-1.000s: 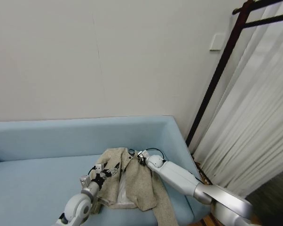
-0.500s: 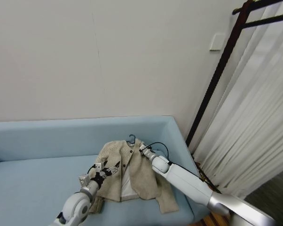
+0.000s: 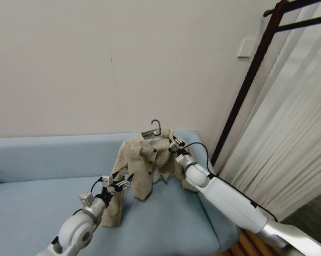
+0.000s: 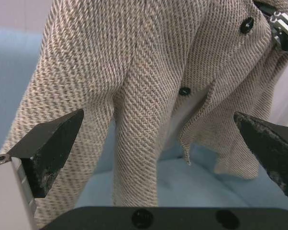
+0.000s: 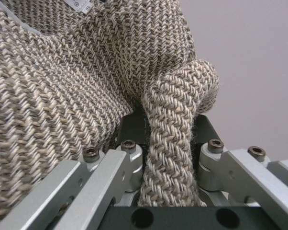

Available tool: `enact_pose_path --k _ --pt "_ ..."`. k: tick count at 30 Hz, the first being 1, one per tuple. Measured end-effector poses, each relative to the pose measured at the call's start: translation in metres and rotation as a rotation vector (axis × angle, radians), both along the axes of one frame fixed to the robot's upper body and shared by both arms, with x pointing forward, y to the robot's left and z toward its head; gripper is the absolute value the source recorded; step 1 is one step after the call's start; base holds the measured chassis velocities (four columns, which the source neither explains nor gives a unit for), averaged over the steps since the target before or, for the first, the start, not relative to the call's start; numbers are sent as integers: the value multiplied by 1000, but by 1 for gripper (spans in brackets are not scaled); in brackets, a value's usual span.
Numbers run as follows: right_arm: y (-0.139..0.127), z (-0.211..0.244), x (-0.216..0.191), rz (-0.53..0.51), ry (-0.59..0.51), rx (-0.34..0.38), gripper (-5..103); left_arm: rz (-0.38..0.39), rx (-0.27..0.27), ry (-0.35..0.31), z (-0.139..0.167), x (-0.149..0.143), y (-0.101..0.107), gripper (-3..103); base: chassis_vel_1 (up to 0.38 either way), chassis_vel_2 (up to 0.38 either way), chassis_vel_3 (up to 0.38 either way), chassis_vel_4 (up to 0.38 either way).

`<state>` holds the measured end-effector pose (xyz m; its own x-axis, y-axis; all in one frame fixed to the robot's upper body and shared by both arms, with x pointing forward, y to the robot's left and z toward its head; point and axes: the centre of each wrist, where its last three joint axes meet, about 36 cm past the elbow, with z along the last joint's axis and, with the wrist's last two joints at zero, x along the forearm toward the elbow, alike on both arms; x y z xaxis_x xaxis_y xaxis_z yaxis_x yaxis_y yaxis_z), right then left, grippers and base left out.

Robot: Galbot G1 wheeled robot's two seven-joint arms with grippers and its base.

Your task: Pick up the clothes from the sofa and hang them on the clothes hanger.

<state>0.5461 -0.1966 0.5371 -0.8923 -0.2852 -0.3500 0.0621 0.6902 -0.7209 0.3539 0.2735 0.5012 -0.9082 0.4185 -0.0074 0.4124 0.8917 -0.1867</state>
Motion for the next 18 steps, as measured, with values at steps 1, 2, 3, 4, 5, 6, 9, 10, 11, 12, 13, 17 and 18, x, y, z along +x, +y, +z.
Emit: enact_pose_path --k 1,2,3,4,5,6,9,10,11,12,13,17,18 --pt "0 8 -1 4 -44 18 14 -13 2 -27 10 -3 0 100 0 0 0 0" --pt "-1 11 -1 9 -72 30 14 -25 1 -50 18 -5 0 100 0 0 0 0" --pt "-1 14 1 23 -121 56 14 -42 -6 -83 29 -9 -1 100 0 0 0 0" --pt "-2 13 3 31 -143 68 14 -54 -12 -101 36 -11 0 100 0 0 0 0" --pt "-2 13 3 31 -143 68 14 -54 -12 -101 36 -11 0 100 0 0 0 0" --pt "-4 9 8 57 -189 94 14 -79 -26 -132 51 -16 1 100 0 0 0 0" --pt "-5 -4 13 118 -245 140 14 -143 -71 -189 90 -24 7 100 0 0 0 0" --pt "-5 -4 13 118 -245 140 14 -143 -71 -189 90 -24 7 100 0 0 0 0" --pt "-6 -8 14 134 -252 152 12 -166 -94 -199 102 -26 10 100 0 0 0 0" --pt "-6 -11 15 142 -256 158 12 -178 -105 -203 108 -27 11 100 0 0 0 0" --pt "-7 -15 16 153 -259 166 12 -197 -122 -210 118 -29 13 100 0 0 0 0" --pt "-12 -18 19 174 -281 167 11 -231 -139 -210 137 -30 17 100 0 0 0 0" --pt "-13 -18 19 178 -289 160 10 -235 -133 -209 141 -29 18 100 0 0 0 0"
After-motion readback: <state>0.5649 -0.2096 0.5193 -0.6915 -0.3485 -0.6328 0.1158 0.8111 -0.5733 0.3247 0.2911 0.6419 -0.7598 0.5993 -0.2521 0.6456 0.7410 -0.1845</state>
